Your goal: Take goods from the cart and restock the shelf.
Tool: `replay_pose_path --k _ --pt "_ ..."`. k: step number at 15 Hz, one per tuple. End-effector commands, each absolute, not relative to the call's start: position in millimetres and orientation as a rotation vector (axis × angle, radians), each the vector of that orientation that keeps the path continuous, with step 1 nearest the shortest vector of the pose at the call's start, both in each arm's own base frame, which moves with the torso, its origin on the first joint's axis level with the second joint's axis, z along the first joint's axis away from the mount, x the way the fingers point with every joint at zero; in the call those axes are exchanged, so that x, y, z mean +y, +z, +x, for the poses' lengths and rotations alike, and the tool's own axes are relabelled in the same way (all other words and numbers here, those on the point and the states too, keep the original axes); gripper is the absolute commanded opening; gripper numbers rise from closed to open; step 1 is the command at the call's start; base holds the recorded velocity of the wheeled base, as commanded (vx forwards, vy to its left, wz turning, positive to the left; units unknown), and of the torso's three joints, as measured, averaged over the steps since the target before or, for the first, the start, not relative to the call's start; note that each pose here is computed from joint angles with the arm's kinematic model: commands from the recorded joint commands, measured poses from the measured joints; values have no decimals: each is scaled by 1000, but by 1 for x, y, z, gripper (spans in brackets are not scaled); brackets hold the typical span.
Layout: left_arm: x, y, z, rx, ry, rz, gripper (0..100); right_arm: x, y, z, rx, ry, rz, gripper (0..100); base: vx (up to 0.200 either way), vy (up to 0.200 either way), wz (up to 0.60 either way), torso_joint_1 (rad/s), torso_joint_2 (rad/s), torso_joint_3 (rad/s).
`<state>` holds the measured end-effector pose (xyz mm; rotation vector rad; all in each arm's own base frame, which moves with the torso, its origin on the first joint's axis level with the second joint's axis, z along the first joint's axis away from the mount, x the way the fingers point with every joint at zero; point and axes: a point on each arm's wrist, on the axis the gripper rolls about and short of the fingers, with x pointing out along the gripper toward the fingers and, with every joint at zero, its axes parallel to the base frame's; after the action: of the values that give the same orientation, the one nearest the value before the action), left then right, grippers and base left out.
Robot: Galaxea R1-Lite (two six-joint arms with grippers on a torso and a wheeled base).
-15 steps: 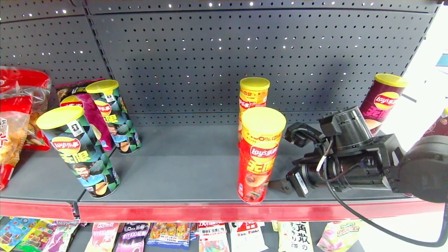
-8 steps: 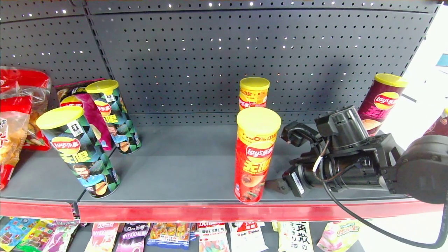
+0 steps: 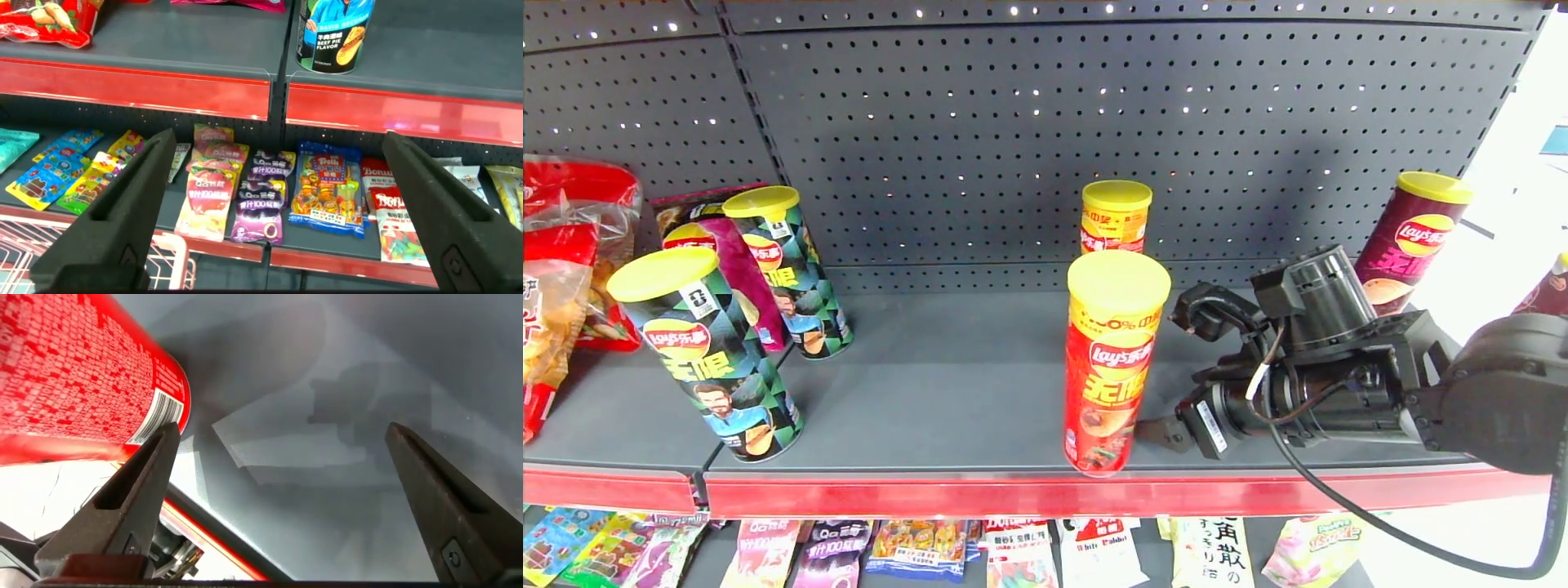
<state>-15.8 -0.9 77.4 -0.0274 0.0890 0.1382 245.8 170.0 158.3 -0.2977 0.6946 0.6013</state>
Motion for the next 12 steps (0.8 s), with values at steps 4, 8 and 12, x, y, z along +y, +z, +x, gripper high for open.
replay_pose_path --k 4,8,12 --pt "-1 77 -16 90 139 -28 100 172 159 244 691 611 -301 100 0 0 0 0 0 0" --pt "-1 77 -16 90 139 -28 100 172 158 244 693 608 -301 100 0 0 0 0 0 0" --pt "-1 77 -16 90 139 -28 100 170 159 243 692 605 -300 100 0 0 0 0 0 0"
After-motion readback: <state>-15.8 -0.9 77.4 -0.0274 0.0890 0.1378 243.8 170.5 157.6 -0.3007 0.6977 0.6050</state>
